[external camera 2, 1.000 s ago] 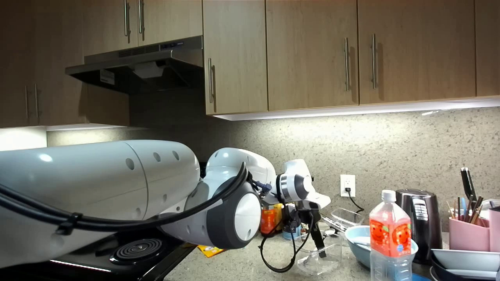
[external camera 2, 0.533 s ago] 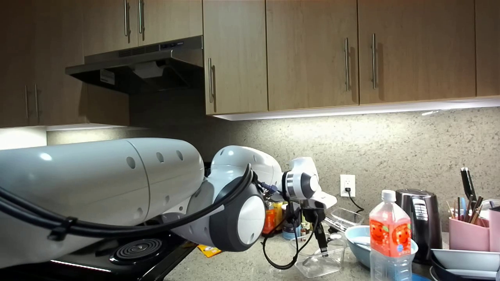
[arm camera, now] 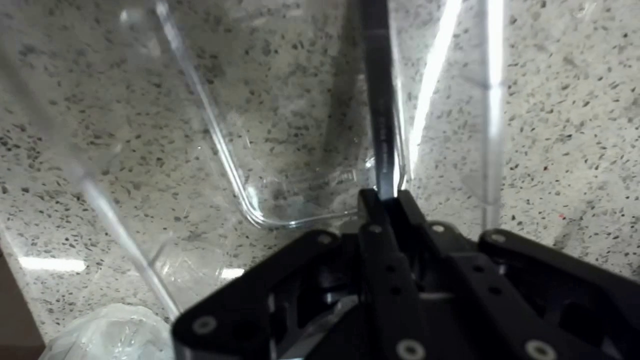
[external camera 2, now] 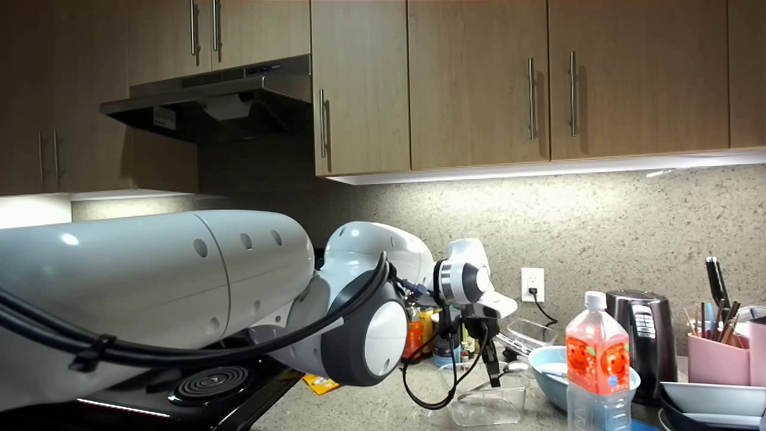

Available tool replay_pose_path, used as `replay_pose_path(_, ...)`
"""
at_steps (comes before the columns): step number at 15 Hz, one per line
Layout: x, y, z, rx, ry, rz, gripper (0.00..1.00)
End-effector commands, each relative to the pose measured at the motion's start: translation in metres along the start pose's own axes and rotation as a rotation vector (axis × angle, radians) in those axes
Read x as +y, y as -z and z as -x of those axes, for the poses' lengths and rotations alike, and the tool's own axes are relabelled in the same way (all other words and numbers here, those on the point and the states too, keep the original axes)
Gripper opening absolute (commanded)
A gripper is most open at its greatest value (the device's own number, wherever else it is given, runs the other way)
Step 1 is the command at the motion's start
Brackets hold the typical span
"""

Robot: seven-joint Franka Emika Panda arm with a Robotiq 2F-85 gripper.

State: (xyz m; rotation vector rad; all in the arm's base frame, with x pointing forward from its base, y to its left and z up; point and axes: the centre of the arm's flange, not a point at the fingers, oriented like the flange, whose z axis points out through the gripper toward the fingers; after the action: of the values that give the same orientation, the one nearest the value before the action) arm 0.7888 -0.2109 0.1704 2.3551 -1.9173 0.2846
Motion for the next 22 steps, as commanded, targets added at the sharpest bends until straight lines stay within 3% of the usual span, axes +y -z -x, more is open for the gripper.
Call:
replay_pose_path(1, -0.016, -0.012, -0.011, -0.047, 0.012, 0.014, 0.00)
replay_pose_path(4, -0.014, -0.009, -0.008, -0.026, 0.006, 0.007, 0.02)
replay_pose_path(10, -0.011, 0.023, 0.015, 0.122, 0.007, -0.069, 0.02)
replay_pose_path(16, -0.019, 0.046, 0.041, 0.257, -0.016, -0.032, 0.02)
replay_pose_path(17, -0.031, 0.033, 0.033, 0.222, 0.015, -0.048, 0.09)
replay_pose_path(22, -0.034, 0.035, 0.037, 0.249, 0.007, -0.043, 0.09)
